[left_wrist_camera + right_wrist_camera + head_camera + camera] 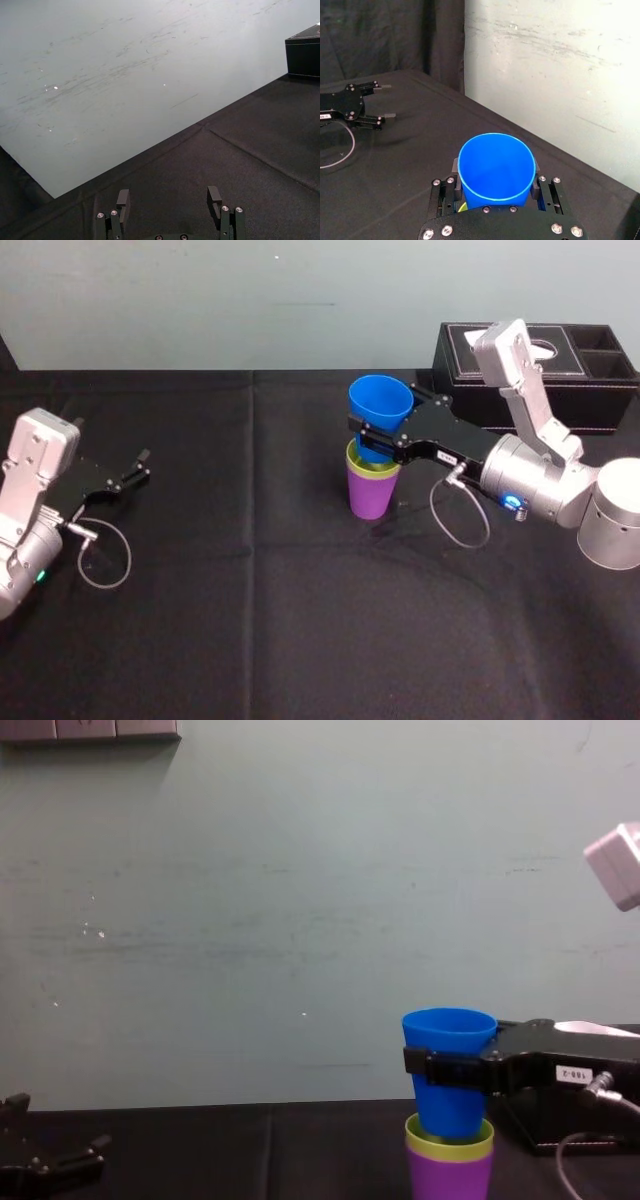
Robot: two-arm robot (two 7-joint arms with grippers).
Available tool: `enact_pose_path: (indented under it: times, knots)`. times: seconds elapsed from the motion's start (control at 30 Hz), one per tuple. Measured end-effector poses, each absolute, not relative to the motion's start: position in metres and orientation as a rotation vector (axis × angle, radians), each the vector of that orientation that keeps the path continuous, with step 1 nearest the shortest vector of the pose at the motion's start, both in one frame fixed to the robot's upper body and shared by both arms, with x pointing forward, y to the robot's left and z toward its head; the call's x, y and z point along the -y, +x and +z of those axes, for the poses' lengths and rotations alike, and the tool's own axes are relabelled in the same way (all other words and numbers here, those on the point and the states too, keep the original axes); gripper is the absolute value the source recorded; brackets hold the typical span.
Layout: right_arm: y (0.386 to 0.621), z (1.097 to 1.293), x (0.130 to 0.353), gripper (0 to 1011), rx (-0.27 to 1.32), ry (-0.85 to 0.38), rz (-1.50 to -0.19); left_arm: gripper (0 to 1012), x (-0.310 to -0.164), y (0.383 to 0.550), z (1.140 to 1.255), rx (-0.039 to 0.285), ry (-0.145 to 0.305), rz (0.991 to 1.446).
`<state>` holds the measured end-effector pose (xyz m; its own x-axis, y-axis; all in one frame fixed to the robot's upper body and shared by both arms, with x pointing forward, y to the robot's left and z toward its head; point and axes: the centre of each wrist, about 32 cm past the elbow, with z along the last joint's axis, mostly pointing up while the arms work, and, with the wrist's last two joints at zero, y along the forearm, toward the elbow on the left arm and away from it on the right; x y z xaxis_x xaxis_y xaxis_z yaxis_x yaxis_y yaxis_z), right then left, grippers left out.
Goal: Stack the three plastic cups sequentially using one hand.
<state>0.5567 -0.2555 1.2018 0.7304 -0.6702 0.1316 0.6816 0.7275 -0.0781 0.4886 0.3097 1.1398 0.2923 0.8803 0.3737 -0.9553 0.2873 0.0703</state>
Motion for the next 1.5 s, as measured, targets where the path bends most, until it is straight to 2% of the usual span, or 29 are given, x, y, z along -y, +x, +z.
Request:
enact_pose_path:
  times: [0.9, 1.5]
  knots:
    - [0.561, 1.174, 0.253, 723, 0.063, -0.142, -0.73, 1011, -0.31, 0.489, 1.14, 0.285, 0.304, 1.248]
    - [0.561, 1.169, 0.253, 723, 0.063, -0.152, -0.727, 1011, -0.31, 0.489, 1.14, 0.285, 0.304, 1.248]
